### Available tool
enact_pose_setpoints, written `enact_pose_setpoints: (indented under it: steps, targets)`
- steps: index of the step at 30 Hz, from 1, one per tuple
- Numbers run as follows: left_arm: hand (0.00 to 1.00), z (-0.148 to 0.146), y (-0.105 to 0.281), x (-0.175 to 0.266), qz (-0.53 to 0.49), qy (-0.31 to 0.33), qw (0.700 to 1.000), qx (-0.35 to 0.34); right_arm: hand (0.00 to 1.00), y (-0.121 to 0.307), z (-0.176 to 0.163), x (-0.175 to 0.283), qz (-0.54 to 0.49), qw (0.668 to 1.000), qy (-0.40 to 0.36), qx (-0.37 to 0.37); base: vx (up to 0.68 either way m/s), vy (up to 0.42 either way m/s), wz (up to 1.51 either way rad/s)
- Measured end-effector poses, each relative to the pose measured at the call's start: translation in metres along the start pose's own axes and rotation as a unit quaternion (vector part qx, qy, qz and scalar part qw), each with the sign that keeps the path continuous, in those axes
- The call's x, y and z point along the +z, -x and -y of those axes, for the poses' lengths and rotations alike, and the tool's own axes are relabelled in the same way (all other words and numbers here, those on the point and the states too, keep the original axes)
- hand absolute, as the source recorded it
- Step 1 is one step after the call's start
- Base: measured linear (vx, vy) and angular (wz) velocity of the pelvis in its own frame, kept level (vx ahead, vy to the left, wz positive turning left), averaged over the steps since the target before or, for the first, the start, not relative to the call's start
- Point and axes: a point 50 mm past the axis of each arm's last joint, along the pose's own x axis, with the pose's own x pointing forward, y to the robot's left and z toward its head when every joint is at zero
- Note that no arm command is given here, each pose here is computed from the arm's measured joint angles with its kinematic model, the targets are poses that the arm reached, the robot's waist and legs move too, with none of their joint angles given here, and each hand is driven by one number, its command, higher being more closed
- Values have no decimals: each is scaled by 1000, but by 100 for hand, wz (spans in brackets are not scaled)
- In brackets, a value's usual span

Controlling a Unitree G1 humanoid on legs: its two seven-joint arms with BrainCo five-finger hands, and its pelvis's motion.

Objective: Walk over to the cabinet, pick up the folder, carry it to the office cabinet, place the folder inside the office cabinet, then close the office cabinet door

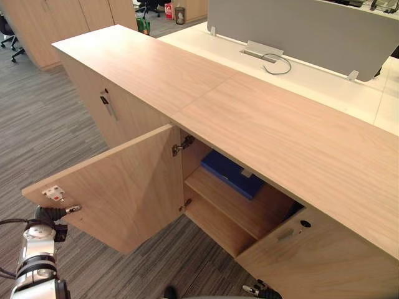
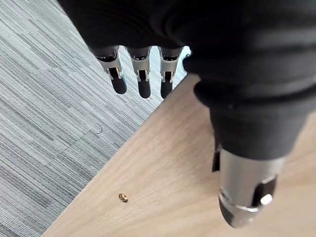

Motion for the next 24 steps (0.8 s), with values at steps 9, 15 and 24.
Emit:
enact_pose_setpoints:
  steps: [9, 15, 24]
  targets:
    - [0, 25, 7, 6, 28, -158, 987, -27, 0, 13, 28, -36, -42, 997, -42, -47, -95, -6, -1]
    - [0, 113, 51, -34, 83, -371, 908, -176, 0, 13, 30, -33, -32, 997, -36, -65, -62, 35, 34]
    - [0, 271, 216, -4, 404, -335, 686, -503, 0, 8, 25, -20, -21, 997, -6, -79, -56, 27, 7]
